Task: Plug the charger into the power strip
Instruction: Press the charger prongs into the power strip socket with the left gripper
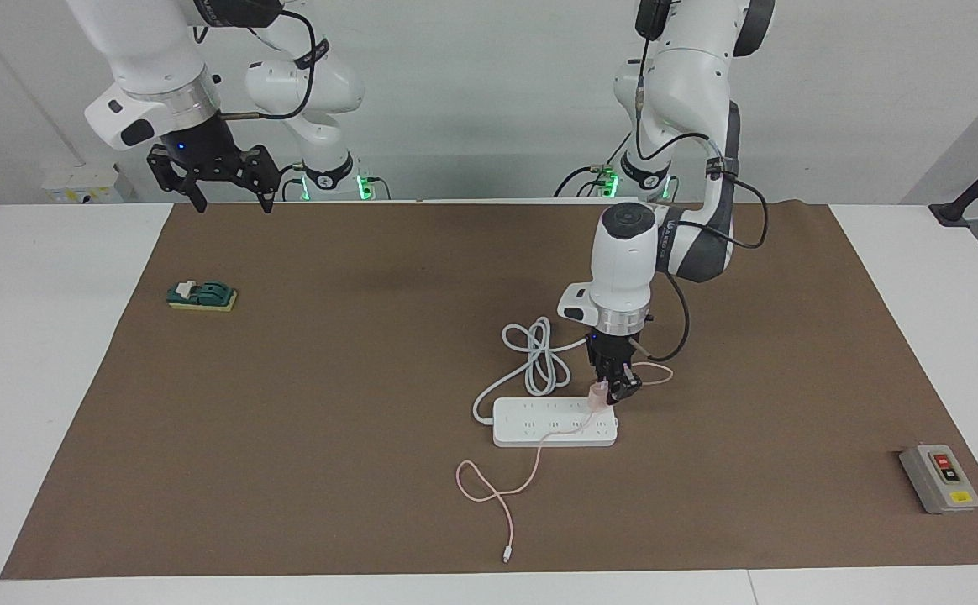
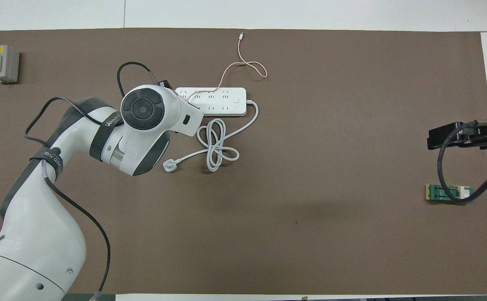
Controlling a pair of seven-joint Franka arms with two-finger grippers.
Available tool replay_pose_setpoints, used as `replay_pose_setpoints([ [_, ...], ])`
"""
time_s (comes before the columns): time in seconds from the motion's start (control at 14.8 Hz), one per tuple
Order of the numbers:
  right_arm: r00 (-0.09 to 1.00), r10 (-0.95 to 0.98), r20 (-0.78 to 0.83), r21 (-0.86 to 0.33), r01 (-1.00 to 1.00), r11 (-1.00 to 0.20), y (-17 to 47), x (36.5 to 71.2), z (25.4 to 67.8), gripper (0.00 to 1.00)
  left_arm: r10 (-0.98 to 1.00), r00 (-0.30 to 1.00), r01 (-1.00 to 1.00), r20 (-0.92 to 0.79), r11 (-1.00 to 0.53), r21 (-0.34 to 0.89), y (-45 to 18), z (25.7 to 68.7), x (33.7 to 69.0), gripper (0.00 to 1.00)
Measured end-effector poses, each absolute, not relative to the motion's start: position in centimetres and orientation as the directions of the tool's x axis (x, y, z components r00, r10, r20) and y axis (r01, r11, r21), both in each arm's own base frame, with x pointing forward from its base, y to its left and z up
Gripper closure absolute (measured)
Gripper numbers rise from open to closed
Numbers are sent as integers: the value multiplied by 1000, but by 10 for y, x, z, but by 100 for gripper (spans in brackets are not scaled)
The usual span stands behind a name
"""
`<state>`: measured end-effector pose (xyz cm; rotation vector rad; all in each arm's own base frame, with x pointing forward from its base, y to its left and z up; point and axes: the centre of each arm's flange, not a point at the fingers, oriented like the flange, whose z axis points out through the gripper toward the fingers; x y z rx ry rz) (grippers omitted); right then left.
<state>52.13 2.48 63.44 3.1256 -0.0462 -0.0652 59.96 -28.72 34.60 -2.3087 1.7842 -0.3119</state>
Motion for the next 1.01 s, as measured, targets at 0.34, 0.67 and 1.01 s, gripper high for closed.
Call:
replay_pose_setpoints([
  [0.34, 999, -30, -42, 16, -29, -999, 25, 521, 634, 0, -982, 188, -940, 22, -187, -286, -289, 347, 598, 71],
  [0.67, 999, -30, -43, 16, -29, -999, 25, 521, 634, 0, -985, 171, -944, 12, -167, -284, -286, 347, 600, 71],
  [1.01, 999, -30, -42, 16, -29, -999, 25, 521, 634, 0, -983, 182, -946, 3, -176, -272, -284, 349, 601, 71],
])
